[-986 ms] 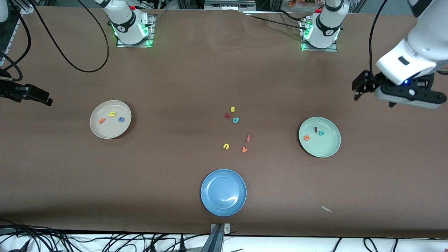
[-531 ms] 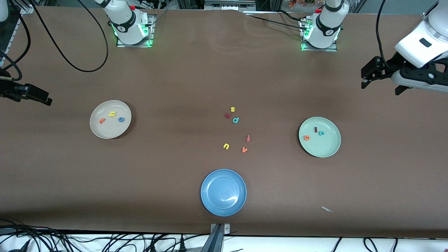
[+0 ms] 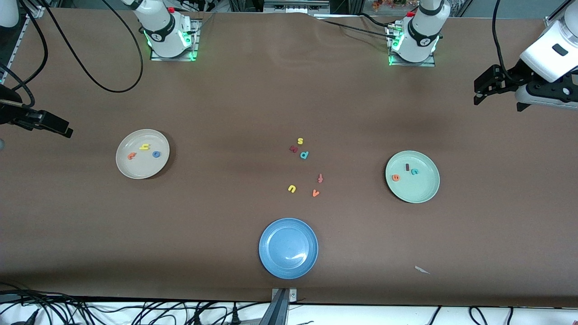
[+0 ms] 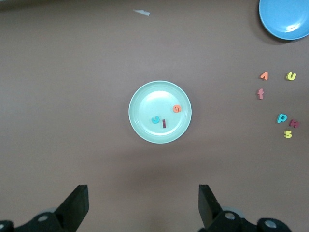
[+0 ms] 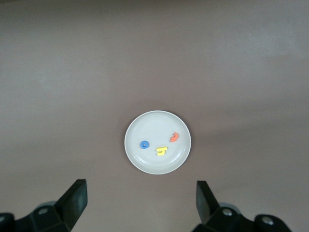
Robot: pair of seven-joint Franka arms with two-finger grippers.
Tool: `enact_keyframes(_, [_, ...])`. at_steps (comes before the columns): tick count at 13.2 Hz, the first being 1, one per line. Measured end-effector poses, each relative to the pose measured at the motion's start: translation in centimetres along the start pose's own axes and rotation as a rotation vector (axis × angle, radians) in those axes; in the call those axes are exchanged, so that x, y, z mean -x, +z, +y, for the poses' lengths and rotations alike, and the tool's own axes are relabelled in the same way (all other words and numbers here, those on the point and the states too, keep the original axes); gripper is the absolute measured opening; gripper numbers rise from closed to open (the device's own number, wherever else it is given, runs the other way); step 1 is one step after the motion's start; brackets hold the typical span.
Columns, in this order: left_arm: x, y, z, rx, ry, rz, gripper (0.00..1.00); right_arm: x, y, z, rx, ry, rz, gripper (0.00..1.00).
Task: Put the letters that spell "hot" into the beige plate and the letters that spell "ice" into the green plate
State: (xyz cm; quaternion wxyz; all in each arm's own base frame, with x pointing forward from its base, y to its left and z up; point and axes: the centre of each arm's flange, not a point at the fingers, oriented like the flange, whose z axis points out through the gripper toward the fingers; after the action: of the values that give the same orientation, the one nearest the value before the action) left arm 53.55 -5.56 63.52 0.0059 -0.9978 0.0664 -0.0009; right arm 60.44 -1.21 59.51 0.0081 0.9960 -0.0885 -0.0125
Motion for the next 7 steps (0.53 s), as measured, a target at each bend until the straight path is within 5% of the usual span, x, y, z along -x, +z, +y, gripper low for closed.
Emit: enact_keyframes(7, [0.1,0.5,0.0,0.001,-0.008,-0.017,1.0,-0.8,2.1,-0.7,-0.001,-0.009,-0.018,1.0])
